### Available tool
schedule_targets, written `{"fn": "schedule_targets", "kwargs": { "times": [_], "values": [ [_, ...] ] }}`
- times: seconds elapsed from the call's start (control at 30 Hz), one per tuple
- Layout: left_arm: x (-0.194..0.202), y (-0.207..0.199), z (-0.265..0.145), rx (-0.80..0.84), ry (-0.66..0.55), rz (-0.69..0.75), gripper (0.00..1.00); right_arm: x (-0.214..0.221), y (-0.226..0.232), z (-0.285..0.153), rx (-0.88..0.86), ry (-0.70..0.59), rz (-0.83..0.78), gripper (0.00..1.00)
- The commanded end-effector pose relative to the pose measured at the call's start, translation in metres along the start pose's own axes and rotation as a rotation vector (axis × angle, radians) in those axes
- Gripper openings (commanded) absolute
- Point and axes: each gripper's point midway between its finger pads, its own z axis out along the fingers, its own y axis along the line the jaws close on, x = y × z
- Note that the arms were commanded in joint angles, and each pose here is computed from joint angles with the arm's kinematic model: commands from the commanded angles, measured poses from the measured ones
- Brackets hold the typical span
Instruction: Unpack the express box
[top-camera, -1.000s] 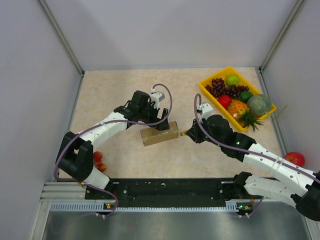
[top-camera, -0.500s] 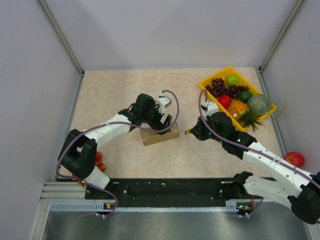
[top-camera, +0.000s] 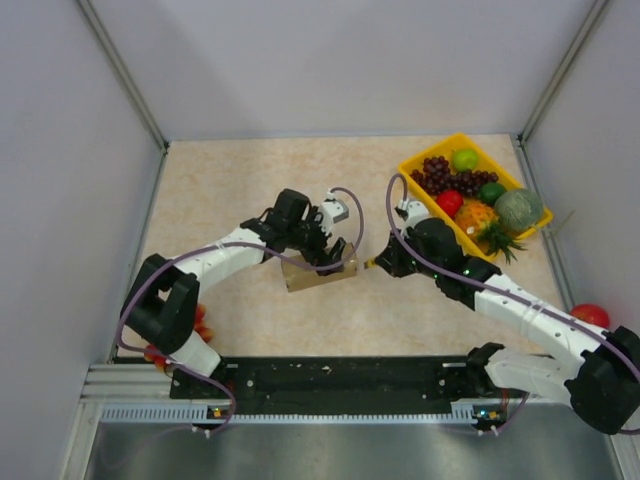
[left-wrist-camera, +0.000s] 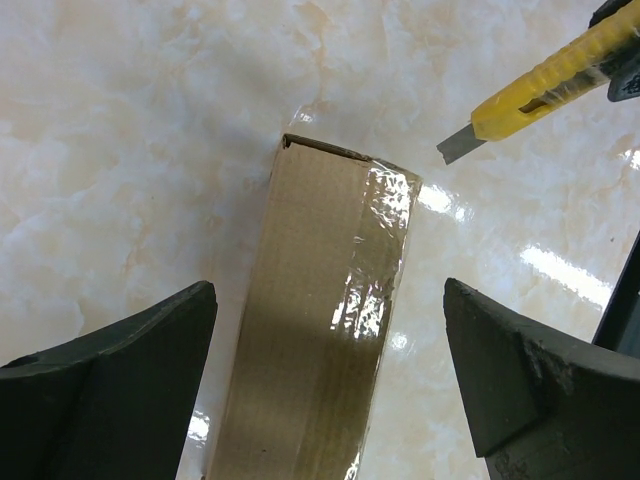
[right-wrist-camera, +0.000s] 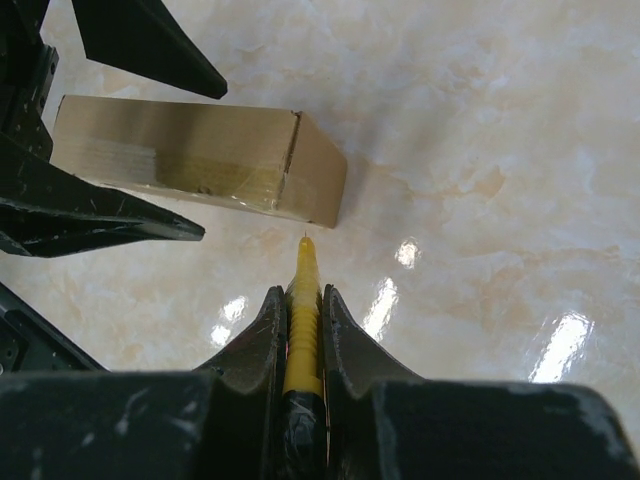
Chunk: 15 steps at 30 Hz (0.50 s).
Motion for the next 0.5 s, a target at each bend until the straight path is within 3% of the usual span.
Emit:
{"fn": "schedule_targets", "kwargs": {
  "times": [0.0, 0.17, 0.47],
  "values": [
    [0.005, -0.005, 0.008, 0.039, -0.001, 0.07, 0.99, -0.036, 0.012, 0.002, -0.038, -0.098, 0.011, 0.0],
    [0.005, 0.009, 0.012, -0.03, -0.007, 0.078, 0.99, -0.055, 0.013, -0.001, -0.029, -0.164, 0.037, 0.0],
    [0.001, 0.031, 0.022, -0.139, 0.015, 0.176, 0.87, -0.08, 0.017, 0.004, -0.015, -0.221, 0.042, 0.0]
  ]
}}
